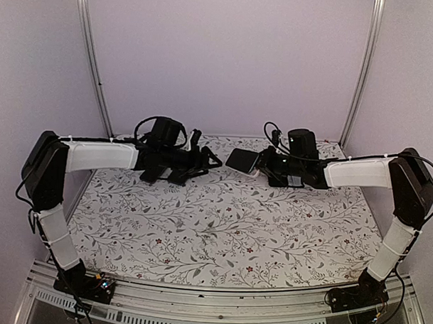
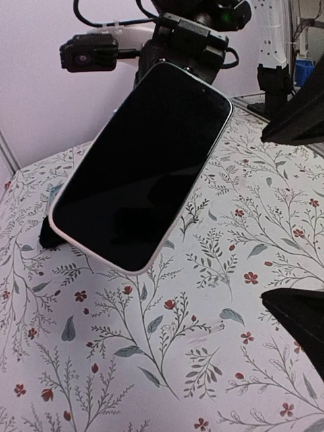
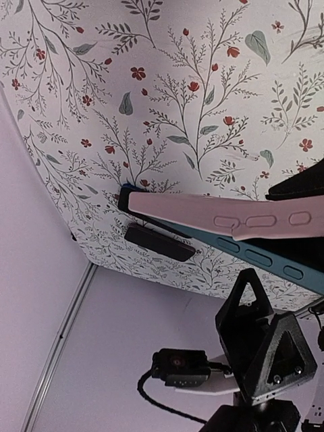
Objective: Take the phone out of the phone case
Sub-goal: Remove the corner of the phone case from the bottom corners of the phone case, then remove the phone case from the phone.
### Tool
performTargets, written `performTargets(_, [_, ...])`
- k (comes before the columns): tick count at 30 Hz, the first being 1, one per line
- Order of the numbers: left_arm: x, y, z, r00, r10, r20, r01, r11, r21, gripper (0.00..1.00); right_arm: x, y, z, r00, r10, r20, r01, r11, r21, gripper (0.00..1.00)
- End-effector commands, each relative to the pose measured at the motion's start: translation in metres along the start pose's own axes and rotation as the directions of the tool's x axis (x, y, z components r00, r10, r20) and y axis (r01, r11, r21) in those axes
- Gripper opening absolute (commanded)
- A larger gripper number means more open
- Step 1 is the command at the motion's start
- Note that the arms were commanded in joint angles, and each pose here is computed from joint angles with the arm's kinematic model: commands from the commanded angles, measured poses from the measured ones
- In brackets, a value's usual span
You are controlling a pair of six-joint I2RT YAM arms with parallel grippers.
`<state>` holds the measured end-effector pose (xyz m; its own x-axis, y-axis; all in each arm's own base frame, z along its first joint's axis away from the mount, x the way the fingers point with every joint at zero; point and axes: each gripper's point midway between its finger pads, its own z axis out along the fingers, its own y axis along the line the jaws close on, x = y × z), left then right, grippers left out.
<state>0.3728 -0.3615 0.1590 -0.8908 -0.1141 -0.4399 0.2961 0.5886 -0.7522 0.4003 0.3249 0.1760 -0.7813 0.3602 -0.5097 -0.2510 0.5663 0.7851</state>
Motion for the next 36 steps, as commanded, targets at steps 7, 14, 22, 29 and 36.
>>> performTargets(7, [0.014,-0.05,0.012,0.919,0.385,-0.085,-0.394,0.881,-0.263,0.76,-0.009,0.019,0.024,0.999,-0.007,-0.034,0.008,1.0,0.021,0.0])
performTargets(14, [0.011,-0.058,0.033,0.865,0.482,-0.138,-0.494,0.773,-0.398,0.74,-0.012,0.029,0.03,0.999,0.012,-0.049,-0.012,1.0,0.001,0.0])
performTargets(22, [0.003,-0.053,0.048,0.831,0.529,-0.175,-0.542,0.697,-0.47,0.66,-0.012,0.041,0.025,0.998,0.025,-0.053,-0.026,0.999,-0.023,0.0])
performTargets(29, [-0.005,-0.051,0.054,0.802,0.563,-0.198,-0.57,0.623,-0.536,0.53,-0.011,0.047,0.025,0.998,0.03,-0.058,-0.032,0.999,-0.036,0.0])
performTargets(36, [-0.007,-0.042,0.055,0.76,0.602,-0.245,-0.603,0.514,-0.609,0.39,-0.011,0.047,0.024,0.997,0.058,-0.056,-0.06,0.998,-0.034,0.0])
